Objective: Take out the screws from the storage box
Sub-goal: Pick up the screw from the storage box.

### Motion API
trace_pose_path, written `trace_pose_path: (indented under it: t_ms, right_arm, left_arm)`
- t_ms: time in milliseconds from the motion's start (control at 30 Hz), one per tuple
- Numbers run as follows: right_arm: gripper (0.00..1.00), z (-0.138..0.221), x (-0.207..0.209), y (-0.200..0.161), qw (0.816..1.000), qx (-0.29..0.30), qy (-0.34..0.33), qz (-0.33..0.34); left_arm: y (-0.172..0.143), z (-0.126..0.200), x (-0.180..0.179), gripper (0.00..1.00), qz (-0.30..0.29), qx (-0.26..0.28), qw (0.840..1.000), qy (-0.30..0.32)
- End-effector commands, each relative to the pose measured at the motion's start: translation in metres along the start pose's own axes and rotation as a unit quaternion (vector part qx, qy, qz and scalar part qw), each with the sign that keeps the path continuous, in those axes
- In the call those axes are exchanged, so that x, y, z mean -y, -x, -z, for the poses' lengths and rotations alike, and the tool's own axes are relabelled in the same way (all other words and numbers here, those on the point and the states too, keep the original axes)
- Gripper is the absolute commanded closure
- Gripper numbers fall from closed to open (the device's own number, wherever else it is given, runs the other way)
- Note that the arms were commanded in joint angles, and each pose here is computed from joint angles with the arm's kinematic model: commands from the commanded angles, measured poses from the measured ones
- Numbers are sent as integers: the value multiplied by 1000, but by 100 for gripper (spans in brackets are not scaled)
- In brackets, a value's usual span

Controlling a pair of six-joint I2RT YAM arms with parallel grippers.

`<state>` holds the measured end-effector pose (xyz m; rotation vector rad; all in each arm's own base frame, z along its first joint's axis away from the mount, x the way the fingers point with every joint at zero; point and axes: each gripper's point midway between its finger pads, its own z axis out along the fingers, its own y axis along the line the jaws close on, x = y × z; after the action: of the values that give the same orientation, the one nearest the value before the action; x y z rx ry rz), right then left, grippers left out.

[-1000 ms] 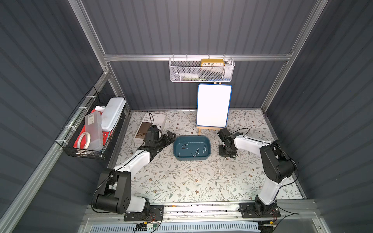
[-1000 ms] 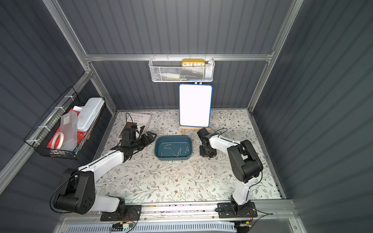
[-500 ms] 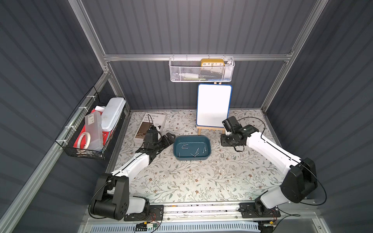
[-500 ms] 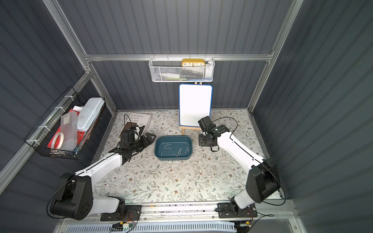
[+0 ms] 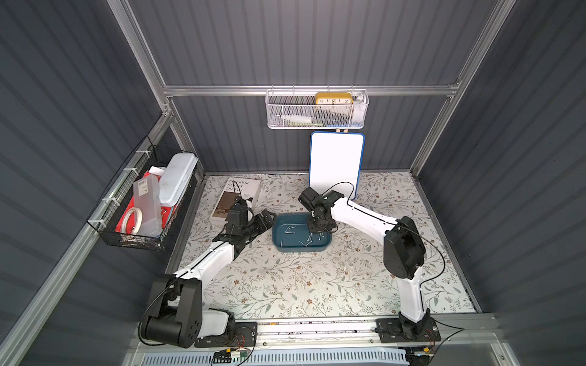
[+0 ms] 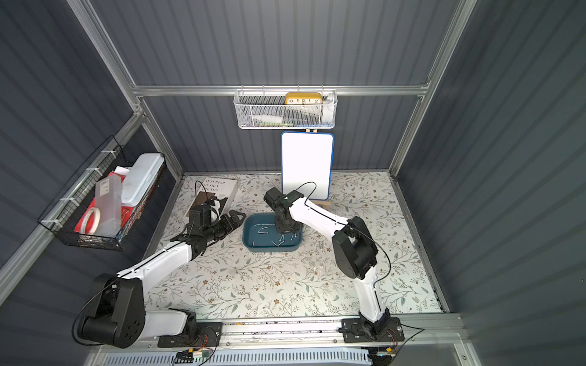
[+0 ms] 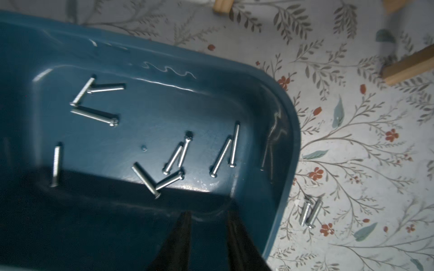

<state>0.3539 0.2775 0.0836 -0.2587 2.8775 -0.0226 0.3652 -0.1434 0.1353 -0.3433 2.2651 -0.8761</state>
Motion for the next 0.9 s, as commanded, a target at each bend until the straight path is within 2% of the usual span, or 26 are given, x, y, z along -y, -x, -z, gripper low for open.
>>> trace_pose_path:
  t_ms: [0,400,867]
  right_arm:
    - [69,1,8,2,1000,-5,-21,-14]
    - [73,-38,20,0,998,-26,-43,-36]
    - [72,-68,29,-4,996,-45,-76,-27]
  left_arm:
    - [4,5,10,10,-20,5,1000,-12]
    - [-2,5,13,12,-21,1,999,-31]
    - [2,9,19,12,-24,4,999,-39]
